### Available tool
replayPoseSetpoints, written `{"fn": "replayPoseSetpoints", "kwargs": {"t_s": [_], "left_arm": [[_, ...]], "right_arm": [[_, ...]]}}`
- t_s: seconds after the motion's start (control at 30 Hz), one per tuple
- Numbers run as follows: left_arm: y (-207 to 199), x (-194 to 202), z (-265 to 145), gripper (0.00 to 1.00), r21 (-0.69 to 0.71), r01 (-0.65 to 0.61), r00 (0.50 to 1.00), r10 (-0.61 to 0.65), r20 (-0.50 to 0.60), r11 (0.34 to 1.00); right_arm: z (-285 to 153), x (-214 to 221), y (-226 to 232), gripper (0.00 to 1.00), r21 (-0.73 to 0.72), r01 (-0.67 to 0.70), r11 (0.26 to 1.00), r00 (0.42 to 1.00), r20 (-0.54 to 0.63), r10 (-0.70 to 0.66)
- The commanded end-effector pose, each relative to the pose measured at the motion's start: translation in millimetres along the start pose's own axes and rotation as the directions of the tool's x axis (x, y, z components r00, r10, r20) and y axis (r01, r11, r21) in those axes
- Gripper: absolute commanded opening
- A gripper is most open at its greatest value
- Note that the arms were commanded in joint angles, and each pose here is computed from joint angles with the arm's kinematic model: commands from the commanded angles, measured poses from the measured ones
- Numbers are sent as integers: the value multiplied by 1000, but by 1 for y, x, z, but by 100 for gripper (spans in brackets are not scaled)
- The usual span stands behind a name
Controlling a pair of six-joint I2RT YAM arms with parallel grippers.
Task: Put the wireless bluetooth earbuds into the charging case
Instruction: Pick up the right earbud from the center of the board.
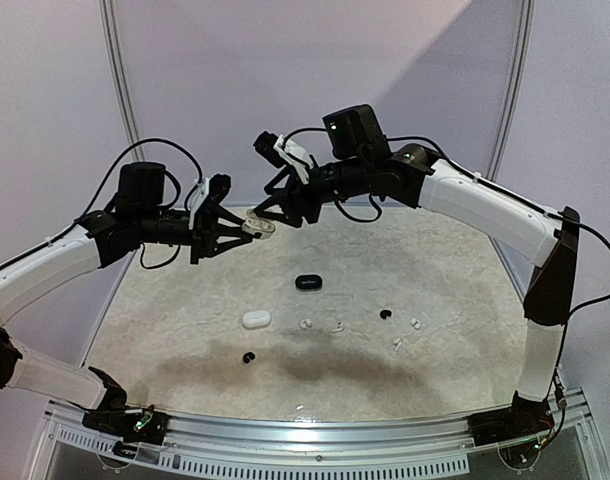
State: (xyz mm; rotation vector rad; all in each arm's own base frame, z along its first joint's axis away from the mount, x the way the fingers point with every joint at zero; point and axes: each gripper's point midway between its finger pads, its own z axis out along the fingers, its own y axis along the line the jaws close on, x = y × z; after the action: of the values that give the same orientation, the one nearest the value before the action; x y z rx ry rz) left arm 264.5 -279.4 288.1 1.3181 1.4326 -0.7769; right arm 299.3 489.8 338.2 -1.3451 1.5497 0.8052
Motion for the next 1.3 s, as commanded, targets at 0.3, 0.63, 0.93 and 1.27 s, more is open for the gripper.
{"fn": "replayPoseSetpoints", "kwargs": {"t_s": [0.3, 0.63, 0.93, 1.27], "left_arm": [[18, -17, 2, 0, -59, 127, 985, -119, 125, 990], [38, -14, -1, 0, -170, 203, 968, -173, 180, 964], [63, 5, -25, 0, -457, 234, 960, -128, 251, 858], [-2, 33, -28, 0, -474, 223, 942, -62, 331, 852]], "right_arm": [[0, -26, -8, 74, -11, -43, 999, 996, 72, 43], [-58, -80, -65, 83, 71, -332, 940, 910, 287, 300], [-91, 91, -131, 69, 649, -641, 409, 654, 183, 734], [-74, 219, -68, 67, 832, -521, 191, 377, 24, 926]]}}
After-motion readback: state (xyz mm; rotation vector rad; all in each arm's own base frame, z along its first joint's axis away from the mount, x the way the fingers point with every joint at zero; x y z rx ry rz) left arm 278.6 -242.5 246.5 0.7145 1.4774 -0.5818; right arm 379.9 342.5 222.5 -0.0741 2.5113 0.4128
